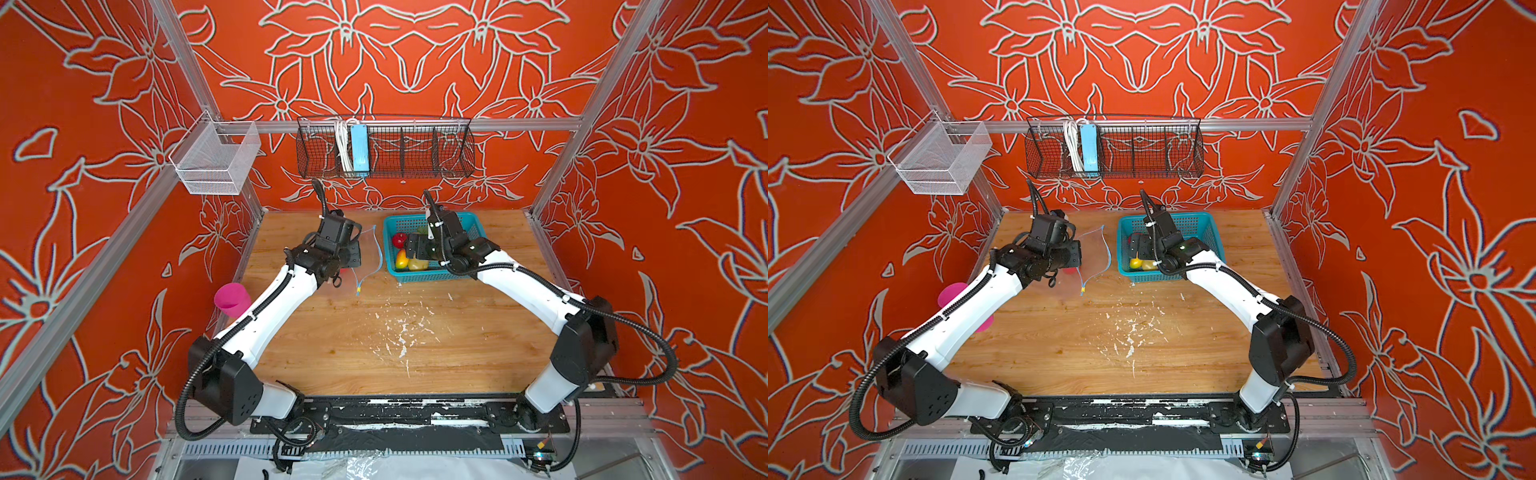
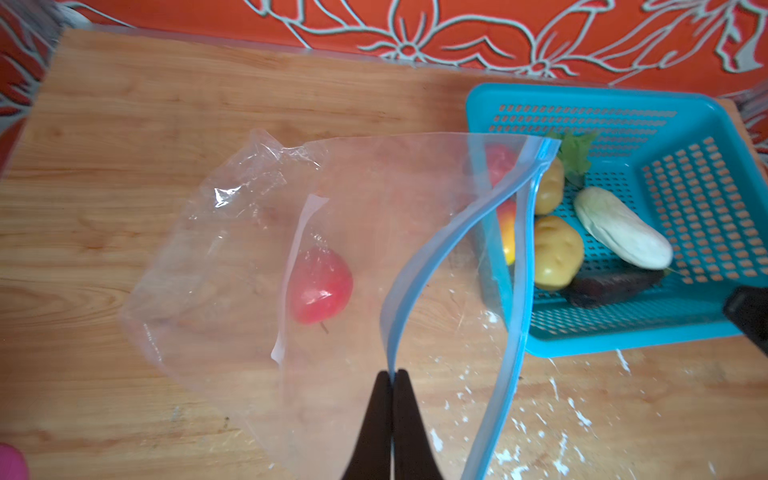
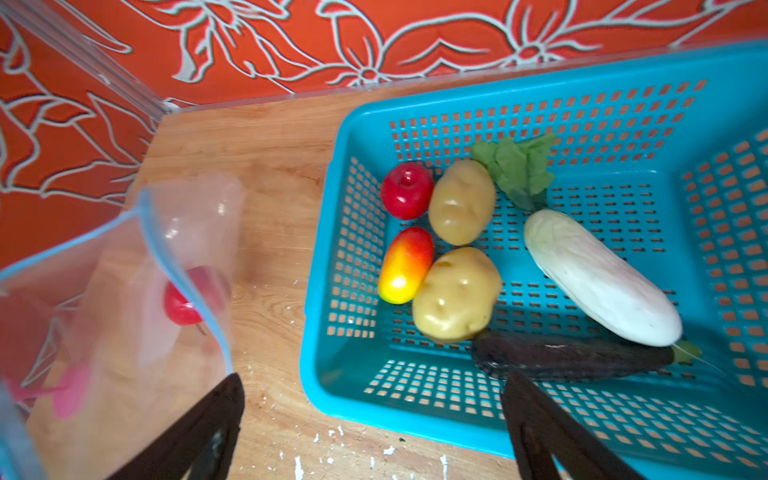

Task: Place the food in the zip-top bag and seal the zipper
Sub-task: 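Move the right gripper back over the basket, then lower the right gripper into the basket and grasp the yellow potato, then lift the yellow potato and carry it to the bag opening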

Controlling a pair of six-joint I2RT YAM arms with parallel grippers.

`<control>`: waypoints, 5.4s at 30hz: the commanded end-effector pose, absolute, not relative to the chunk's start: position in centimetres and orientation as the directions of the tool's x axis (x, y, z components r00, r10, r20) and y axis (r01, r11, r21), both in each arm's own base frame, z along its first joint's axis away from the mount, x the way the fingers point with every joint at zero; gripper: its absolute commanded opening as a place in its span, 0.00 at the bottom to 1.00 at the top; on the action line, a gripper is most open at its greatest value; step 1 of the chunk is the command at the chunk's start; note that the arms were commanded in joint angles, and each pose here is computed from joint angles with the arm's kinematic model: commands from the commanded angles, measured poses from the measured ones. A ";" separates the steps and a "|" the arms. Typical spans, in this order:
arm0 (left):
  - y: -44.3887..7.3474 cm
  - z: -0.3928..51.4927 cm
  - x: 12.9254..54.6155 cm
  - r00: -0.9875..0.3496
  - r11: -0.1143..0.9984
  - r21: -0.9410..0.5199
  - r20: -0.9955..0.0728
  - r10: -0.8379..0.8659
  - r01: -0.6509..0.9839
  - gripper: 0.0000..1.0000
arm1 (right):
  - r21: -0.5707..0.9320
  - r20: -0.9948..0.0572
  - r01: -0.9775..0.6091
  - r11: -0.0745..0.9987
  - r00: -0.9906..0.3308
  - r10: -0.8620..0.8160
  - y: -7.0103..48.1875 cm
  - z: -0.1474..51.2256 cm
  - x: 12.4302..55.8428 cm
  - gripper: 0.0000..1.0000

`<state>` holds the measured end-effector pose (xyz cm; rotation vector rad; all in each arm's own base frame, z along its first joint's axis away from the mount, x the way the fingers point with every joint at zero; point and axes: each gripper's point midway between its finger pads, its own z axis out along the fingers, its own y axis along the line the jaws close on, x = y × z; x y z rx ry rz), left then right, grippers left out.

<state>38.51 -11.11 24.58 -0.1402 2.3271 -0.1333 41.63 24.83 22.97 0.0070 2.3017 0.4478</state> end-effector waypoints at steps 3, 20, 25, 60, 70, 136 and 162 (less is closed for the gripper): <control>-10.2 28.7 39.0 -0.618 0.991 -0.111 -0.776 -0.131 -0.072 0.00 | 0.333 -0.669 -0.077 0.940 -0.721 0.178 23.6 23.0 43.0 0.98; -10.6 29.6 39.0 -0.617 0.992 -0.116 -0.778 -0.119 -0.045 0.00 | 0.332 -0.568 0.035 0.943 -0.790 0.229 22.9 19.2 46.4 0.98; -10.9 27.8 38.5 -0.620 0.990 -0.136 -0.775 -0.122 -0.025 0.00 | 0.351 -0.536 0.067 0.934 -0.803 0.259 22.8 18.0 47.2 0.98; -12.6 25.8 37.7 -0.654 0.971 -0.239 -0.737 -0.170 0.017 0.00 | 0.397 -0.406 0.228 0.889 -0.825 0.393 21.8 10.5 52.0 0.94; -12.8 25.8 37.7 -0.659 0.968 -0.250 -0.732 -0.173 0.024 0.00 | 0.437 -0.398 0.240 0.867 -0.813 0.426 22.5 10.4 53.5 0.91; -13.1 26.2 37.5 -0.654 0.963 -0.268 -0.735 -0.180 0.036 0.00 | 0.579 -0.448 0.178 0.796 -0.746 0.493 22.2 13.8 53.2 0.45; -12.8 25.9 37.6 -0.657 0.966 -0.257 -0.732 -0.182 0.019 0.00 | 0.677 -0.506 0.022 0.735 -0.712 0.487 21.8 16.9 47.6 0.44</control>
